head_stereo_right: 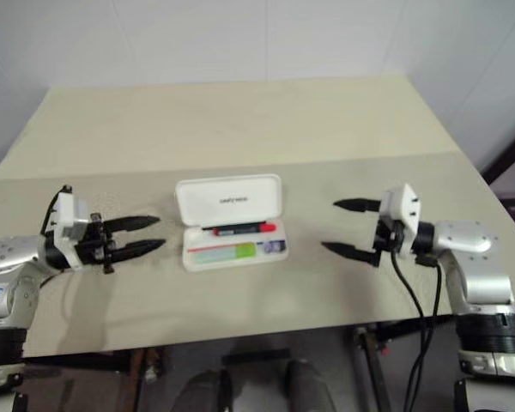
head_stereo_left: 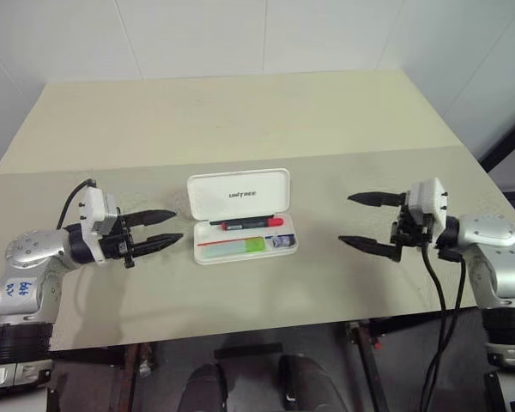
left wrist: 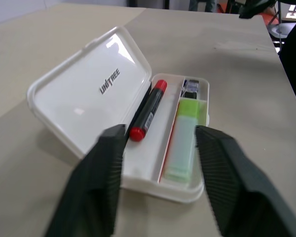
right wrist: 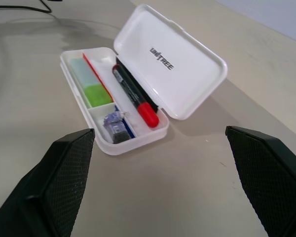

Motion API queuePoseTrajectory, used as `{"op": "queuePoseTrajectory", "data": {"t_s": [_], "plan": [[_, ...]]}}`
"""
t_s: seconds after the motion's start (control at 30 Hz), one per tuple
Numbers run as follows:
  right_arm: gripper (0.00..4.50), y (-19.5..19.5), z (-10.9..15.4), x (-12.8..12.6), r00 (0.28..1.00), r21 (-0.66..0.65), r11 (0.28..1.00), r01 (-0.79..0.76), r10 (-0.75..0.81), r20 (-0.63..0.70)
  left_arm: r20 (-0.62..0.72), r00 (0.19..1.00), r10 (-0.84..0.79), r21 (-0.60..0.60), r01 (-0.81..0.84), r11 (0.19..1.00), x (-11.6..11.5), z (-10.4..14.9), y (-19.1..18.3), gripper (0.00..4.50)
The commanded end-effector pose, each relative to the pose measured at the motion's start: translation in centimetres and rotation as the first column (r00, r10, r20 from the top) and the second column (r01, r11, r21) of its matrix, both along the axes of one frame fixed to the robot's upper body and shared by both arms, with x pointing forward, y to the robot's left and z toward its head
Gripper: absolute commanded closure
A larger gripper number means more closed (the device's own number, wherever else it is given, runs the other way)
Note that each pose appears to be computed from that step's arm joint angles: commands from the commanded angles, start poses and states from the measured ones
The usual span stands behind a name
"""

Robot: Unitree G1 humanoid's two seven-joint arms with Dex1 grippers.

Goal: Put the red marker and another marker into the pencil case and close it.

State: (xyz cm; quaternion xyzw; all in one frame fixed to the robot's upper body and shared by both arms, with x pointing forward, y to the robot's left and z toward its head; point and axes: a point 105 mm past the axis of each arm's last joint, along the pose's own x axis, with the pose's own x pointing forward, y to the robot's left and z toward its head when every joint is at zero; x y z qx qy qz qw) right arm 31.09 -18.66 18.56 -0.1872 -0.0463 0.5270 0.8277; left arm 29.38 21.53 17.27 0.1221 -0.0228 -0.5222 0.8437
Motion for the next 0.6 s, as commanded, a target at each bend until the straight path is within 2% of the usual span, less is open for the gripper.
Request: {"op": "queuePoseTrajectory", "data": {"t_s": [0.03,0.1,0.27,0.37,0.53,0.6], "plan": [[0.0,-0.1,1.5,-0.5,0.998,0.015,1.0,0.011,-0.011,0.063,0.043,0.999,0.007,-0.029,-0.005,1.0,-0.2,0.8,0.4,3.79],[0.0,0.1,1.5,-0.5,0.998,0.016,1.0,0.008,-0.009,0.064,0.047,0.999,0.011,-0.032,-0.01,0.999,0.0,0.8,0.5,4.47],[0.0,0.4,2.0,-0.3,0.997,0.029,0.999,0.017,-0.019,0.079,0.085,0.995,0.054,-0.069,-0.048,0.996,0.5,1.3,0.7,4.47],[0.0,0.4,2.1,-0.1,0.996,0.032,0.999,0.027,-0.03,0.084,0.156,0.967,0.201,-0.249,-0.159,0.955,2.0,3.6,1.7,4.47],[0.0,0.7,1.9,-0.3,0.996,0.032,0.999,0.028,-0.031,0.081,0.176,0.911,0.373,-0.352,-0.296,0.888,3.9,4.6,3.1,4.47],[0.0,0.8,1.8,-0.3,0.996,0.032,0.999,0.029,-0.031,0.079,0.183,0.891,0.415,-0.35,-0.336,0.875,4.6,4.3,3.3,4.47]]}}
